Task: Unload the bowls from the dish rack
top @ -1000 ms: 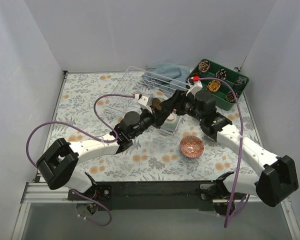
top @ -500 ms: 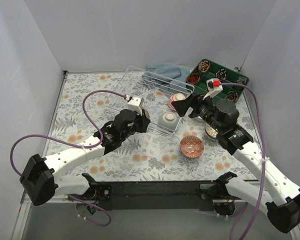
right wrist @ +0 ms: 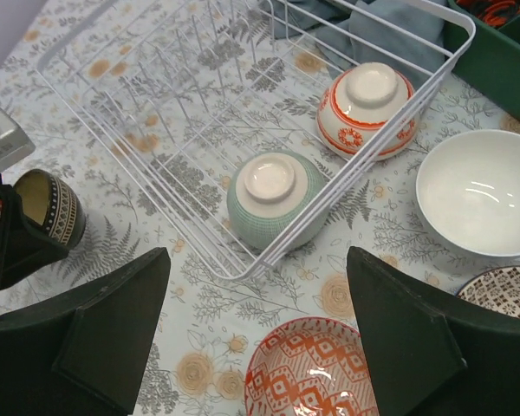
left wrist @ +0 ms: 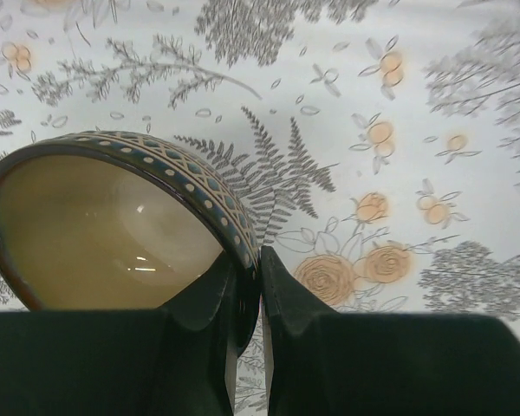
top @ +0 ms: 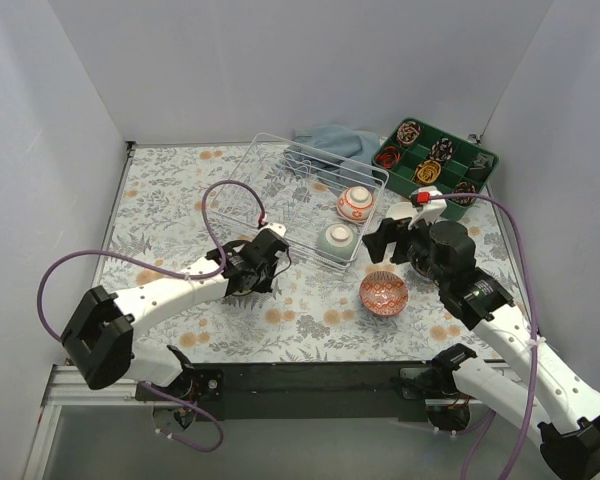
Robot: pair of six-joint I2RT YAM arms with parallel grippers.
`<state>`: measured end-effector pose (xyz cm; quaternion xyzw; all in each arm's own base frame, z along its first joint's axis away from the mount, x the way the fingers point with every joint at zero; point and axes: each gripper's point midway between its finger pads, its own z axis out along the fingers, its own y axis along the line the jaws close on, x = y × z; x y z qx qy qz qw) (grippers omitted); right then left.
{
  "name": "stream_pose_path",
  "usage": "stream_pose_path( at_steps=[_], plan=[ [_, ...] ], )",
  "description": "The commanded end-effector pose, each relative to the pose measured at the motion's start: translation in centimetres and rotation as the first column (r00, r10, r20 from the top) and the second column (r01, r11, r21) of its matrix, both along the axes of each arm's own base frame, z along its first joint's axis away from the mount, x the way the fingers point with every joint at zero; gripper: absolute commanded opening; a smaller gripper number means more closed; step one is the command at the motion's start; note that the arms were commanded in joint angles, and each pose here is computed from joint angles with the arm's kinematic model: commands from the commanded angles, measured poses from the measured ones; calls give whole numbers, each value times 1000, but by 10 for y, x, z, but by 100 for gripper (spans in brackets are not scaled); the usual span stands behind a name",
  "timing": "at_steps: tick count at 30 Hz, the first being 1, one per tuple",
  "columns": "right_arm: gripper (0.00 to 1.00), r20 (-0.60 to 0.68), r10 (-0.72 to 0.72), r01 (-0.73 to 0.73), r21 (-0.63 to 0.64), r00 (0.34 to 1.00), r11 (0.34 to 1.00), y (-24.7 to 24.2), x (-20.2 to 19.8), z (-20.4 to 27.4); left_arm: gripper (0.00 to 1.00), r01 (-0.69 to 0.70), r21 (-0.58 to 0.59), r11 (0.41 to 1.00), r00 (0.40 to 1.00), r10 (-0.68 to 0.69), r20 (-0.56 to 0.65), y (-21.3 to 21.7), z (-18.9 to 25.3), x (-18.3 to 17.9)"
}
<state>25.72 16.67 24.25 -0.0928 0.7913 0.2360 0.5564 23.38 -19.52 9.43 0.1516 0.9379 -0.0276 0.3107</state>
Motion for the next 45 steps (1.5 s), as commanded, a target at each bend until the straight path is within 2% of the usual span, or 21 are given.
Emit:
stream_pose_path(
  at_steps=[1,7,11,12,14,15,18,19,21,22,24,28,32,37,45],
  plan=[
    [91,23,-10,11,-48,1000,999,-8,-2,-5,4,8,94,996,999,-5,-31,13,-7,2],
    [91,23,-23,25,-85,999,996,-16,-4,-15,5,7,218,976,993,19,-117,33,-37,2],
    [91,13,-20,21,-108,1000,994,-16,-4,-19,20,9,214,977,990,22,-141,33,-42,-1],
    [92,18,-21,22,-107,1000,994,-17,-3,-17,29,8,206,979,990,21,-140,32,-41,-2],
    [92,8,-9,10,-112,1000,994,-14,-2,-18,39,4,193,981,990,23,-136,31,-38,-2],
    [92,7,-3,4,-107,1000,994,-12,-2,-16,48,0,182,983,991,25,-131,29,-36,-1],
    [92,-8,39,-40,-99,999,994,-2,0,-12,61,-3,133,991,995,16,-99,23,-21,2],
    [92,-7,65,-66,-90,998,994,4,0,-6,70,-5,104,995,997,13,-72,20,-10,4],
    [91,-50,87,-92,-100,995,991,11,2,-13,81,-8,66,998,999,11,-35,16,4,9],
    [91,-80,111,-119,-104,991,987,18,5,-15,92,-6,43,999,1000,7,-11,12,14,12],
    [90,-119,144,-157,-100,982,983,27,5,-18,98,-4,-19,1000,998,5,56,8,39,18],
    [89,-189,181,-203,-104,965,974,49,15,-27,98,1,-145,989,974,32,224,3,91,31],
    [88,-243,191,-221,-104,951,970,65,26,-34,98,-19,-278,960,893,141,427,12,141,47],
    [85,-314,218,-256,-84,924,963,91,44,-46,98,-75,-344,936,813,257,523,41,152,49],
    [79,-398,189,-243,-89,898,966,109,69,-78,98,-215,-310,926,735,363,572,84,146,49]
  ],
)
